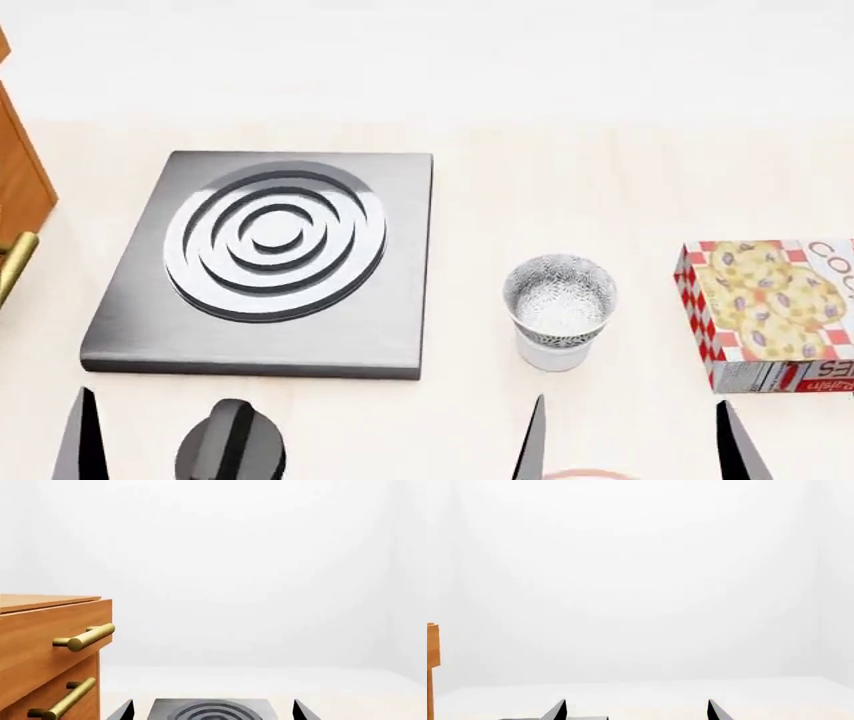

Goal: Pick the akita bowl on the ramekin and place it on the plate.

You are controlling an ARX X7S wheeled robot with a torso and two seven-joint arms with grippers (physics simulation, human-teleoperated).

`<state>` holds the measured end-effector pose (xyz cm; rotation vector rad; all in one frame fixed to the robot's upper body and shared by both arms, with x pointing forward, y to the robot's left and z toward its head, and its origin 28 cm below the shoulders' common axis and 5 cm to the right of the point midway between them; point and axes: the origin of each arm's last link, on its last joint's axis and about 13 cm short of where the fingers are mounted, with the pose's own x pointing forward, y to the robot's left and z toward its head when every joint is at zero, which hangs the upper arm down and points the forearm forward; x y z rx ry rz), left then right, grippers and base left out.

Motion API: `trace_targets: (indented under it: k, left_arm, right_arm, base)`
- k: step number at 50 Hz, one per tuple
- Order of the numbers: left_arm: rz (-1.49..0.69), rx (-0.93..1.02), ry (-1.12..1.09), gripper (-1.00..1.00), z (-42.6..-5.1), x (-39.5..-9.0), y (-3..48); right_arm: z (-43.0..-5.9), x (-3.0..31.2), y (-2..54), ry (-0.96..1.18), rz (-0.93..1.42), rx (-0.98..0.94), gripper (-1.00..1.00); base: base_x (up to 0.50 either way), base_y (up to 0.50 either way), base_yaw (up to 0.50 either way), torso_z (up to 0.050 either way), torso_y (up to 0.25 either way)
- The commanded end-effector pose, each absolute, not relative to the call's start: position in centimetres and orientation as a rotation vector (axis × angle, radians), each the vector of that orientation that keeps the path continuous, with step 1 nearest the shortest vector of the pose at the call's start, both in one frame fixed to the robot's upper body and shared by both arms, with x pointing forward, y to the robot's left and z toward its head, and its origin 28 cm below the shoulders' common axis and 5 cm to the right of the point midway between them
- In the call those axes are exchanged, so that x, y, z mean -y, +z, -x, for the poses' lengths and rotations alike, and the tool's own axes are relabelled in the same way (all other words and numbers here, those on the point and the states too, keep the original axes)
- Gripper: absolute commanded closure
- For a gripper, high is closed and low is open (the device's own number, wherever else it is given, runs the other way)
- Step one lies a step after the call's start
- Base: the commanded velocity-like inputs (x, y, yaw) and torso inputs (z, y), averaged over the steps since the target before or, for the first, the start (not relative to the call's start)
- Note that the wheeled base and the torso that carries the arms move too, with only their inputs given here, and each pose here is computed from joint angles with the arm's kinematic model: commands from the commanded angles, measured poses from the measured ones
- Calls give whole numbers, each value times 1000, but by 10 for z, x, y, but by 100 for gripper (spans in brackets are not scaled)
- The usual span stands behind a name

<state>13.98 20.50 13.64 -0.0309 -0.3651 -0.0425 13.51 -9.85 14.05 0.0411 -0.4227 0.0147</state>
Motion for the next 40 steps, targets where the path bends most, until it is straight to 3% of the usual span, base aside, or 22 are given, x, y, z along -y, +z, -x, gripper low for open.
trace_targets:
  k: [1,11,40]
  left_arm:
    - [26,364,-42,-100,-140,-205,136]
    - [37,370,-41,-100,-139,-205,136]
    - [12,336,-34,-100,-141,-203,135]
  right_arm:
    - [-135,99,140,14,-42,421,-100]
    - [-136,98,139,18,-39,418,-100]
    - [-136,98,139,17,-38,413,-100]
  base:
    - [0,0,0,0,-250]
    - [0,0,0,0,-250]
    - [0,0,0,0,-30]
